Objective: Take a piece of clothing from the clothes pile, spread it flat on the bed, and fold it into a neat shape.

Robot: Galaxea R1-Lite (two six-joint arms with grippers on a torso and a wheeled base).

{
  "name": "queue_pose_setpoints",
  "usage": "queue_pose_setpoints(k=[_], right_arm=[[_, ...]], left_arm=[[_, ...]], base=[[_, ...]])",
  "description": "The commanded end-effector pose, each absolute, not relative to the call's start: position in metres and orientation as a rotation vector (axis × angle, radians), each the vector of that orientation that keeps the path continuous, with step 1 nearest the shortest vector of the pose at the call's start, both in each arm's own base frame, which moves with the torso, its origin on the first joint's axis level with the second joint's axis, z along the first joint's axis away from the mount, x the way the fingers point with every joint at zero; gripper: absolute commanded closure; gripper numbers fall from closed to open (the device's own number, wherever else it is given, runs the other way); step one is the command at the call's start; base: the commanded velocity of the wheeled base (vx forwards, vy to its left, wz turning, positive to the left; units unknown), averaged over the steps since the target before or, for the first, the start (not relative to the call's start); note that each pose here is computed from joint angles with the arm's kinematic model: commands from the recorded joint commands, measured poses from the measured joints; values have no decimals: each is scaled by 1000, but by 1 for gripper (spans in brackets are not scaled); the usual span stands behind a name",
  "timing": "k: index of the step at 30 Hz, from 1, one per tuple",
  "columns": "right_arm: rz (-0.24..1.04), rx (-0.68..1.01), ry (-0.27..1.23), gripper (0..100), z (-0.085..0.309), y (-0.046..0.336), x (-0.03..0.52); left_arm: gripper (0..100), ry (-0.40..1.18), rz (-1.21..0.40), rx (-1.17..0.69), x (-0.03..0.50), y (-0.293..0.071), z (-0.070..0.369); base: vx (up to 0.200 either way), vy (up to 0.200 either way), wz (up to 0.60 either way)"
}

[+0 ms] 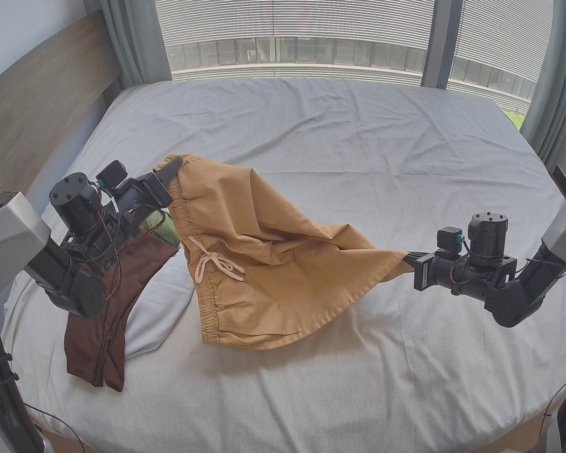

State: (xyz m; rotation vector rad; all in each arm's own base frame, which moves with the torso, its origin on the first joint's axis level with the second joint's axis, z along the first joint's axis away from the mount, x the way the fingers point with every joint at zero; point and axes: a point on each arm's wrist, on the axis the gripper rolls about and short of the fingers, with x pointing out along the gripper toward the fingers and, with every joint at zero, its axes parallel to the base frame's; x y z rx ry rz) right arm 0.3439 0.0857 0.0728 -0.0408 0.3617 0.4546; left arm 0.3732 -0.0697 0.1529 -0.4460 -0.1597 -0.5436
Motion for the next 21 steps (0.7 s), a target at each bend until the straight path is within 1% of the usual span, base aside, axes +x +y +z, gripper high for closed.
queue_pose_setpoints(k=[1, 3, 4, 9, 16, 21], right_arm=[[465, -48, 335, 100, 83, 88, 339], [472, -53, 350, 100, 78, 90, 338], [496, -66, 402, 100, 61, 97, 333], [538, -77, 514, 100, 21, 111, 328], [577, -95, 609, 100, -20, 121, 312], [600, -106, 649, 100, -40, 127, 304]], left_arm=[[100, -130, -534, -450, 373, -69, 145], [100, -124, -533, -450, 373, -69, 144], [100, -123, -533, -450, 372, -69, 143], [100, -134, -535, -470, 372, -68, 148], [100, -144, -508, -472, 374, -56, 149], [100, -143, -497, -469, 375, -50, 149]], base=[[0, 0, 0], [0, 0, 0], [0, 0, 0], [0, 0, 0], [0, 0, 0], [0, 0, 0]])
